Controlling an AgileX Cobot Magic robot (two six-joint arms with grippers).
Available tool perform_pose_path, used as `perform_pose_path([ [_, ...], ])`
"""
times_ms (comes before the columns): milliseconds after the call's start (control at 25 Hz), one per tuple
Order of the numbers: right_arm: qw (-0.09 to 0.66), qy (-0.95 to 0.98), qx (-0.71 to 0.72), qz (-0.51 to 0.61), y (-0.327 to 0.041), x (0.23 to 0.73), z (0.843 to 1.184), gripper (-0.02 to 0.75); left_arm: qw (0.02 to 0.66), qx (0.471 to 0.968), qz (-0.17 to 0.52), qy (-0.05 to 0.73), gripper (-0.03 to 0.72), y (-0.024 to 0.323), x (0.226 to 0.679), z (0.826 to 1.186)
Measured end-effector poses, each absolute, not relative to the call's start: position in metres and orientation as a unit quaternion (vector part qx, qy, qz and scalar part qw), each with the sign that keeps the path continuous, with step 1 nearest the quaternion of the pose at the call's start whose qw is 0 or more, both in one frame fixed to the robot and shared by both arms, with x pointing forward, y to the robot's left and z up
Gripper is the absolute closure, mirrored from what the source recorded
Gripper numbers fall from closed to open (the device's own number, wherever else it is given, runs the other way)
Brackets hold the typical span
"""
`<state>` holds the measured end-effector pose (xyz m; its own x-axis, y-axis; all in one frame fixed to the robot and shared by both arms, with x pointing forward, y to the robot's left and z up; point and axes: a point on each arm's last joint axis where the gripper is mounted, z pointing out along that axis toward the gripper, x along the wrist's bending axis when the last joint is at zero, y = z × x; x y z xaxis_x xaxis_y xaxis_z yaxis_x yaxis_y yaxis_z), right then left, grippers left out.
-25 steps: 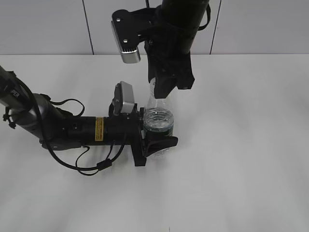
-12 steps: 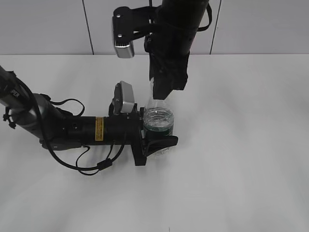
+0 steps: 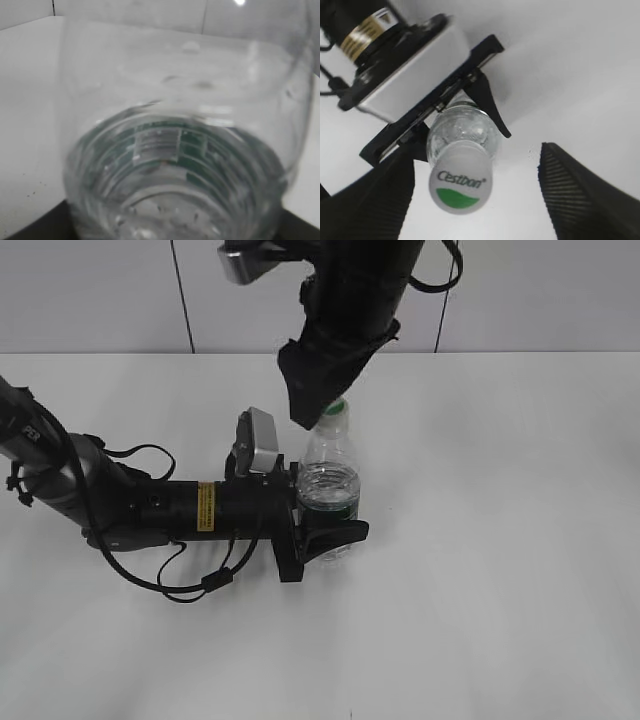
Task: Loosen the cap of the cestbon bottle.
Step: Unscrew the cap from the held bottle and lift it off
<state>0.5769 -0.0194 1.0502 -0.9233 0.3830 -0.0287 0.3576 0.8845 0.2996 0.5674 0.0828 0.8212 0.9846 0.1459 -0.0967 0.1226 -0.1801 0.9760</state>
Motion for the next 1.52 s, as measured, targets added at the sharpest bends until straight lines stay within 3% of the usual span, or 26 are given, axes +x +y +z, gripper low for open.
perform_pose_path([
  [240, 0.065, 0.92, 0.357, 0.149, -0.029, 0.576, 1.069, 0.153, 0.634, 0.768, 0.009, 0.088, 0.279, 0.083, 0.567, 0.821],
  [440, 0.056, 0.894, 0.403, 0.188, -0.034, 0.565, 1.096, 0.153, 0.634, 0.768, 0.009, 0.088, 0.279, 0.083, 0.567, 0.821],
  [640, 0.025, 0.883, 0.418, 0.21, -0.029, 0.558, 1.102, 0.153, 0.634, 0.768, 0.009, 0.088, 0.279, 0.083, 0.567, 0.821],
  [1520, 0.008, 0.886, 0.443, 0.136, -0.021, 0.558, 1.053, 0.152, 0.635, 0.768, 0.009, 0.087, 0.279, 0.083, 0.567, 0.821],
])
